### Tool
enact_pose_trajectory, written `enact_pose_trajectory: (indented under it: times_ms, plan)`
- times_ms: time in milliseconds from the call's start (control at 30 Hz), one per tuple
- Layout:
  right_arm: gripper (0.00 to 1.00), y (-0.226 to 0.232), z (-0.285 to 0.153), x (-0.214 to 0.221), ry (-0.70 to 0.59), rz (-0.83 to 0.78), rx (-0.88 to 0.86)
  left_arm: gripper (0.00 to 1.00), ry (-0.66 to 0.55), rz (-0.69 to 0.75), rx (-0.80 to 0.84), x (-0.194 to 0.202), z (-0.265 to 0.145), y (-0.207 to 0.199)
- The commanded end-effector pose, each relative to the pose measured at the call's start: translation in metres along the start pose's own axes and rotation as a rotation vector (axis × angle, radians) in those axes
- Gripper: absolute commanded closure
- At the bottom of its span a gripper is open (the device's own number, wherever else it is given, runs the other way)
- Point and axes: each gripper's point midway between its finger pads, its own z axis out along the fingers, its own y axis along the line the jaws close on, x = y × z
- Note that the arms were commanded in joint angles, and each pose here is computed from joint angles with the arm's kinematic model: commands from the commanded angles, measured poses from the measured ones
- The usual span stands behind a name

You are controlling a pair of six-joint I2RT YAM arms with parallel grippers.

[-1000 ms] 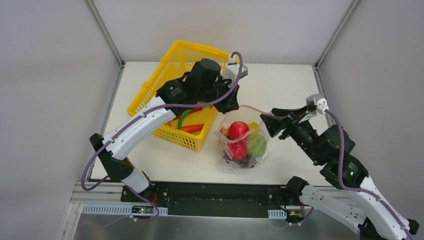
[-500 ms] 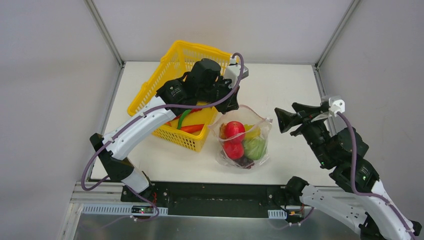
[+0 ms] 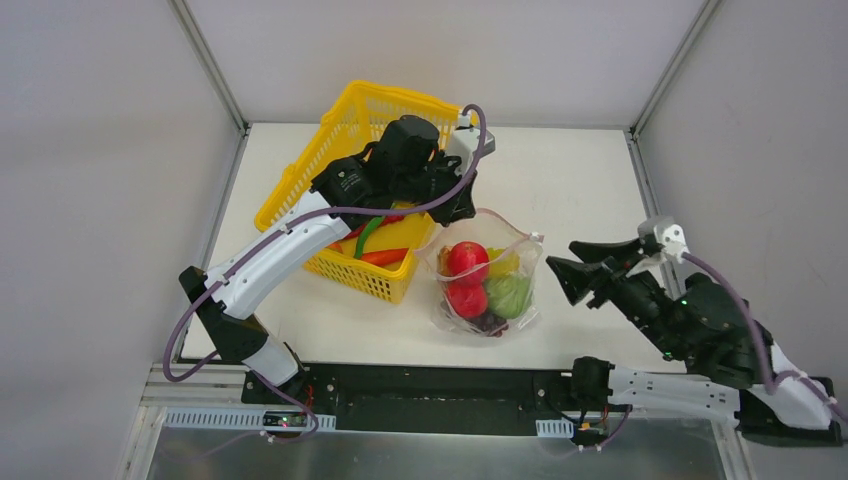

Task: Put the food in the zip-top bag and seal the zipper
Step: Adjust the zipper food storage bag at the center of the board.

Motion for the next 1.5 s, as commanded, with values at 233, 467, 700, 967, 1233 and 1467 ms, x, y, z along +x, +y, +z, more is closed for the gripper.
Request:
enact_pose_trajectory:
  times_ms: [233, 467, 700, 967, 1233, 1467]
  plan:
    - [0.39, 0.034, 0.0, 0.007, 0.097, -0.119, -0.057, 1.0, -0.087, 0.024, 0.037, -0.024, -0.008, -0.005]
    - [0.28, 0.068, 0.023, -0.013, 0.048, -0.181, -0.035, 1.0, -0.07, 0.034, 0.044, -0.018, -0.007, -0.005]
    - [0.21, 0.104, 0.039, -0.052, -0.032, -0.206, -0.079, 1.0, -0.081, 0.03, 0.046, -0.016, -0.008, -0.004]
    - [0.12, 0.078, 0.046, -0.112, -0.128, -0.25, 0.19, 1.0, -0.082, 0.005, 0.065, -0.013, -0.003, -0.006]
    - [0.07, 0.002, 0.092, -0.121, -0.135, -0.124, 0.485, 1.0, -0.106, -0.009, 0.068, -0.015, -0.01, -0.009]
    - [0.04, -0.109, 0.131, -0.069, 0.134, 0.039, 0.56, 1.0, -0.11, 0.0, 0.08, -0.017, -0.013, -0.012]
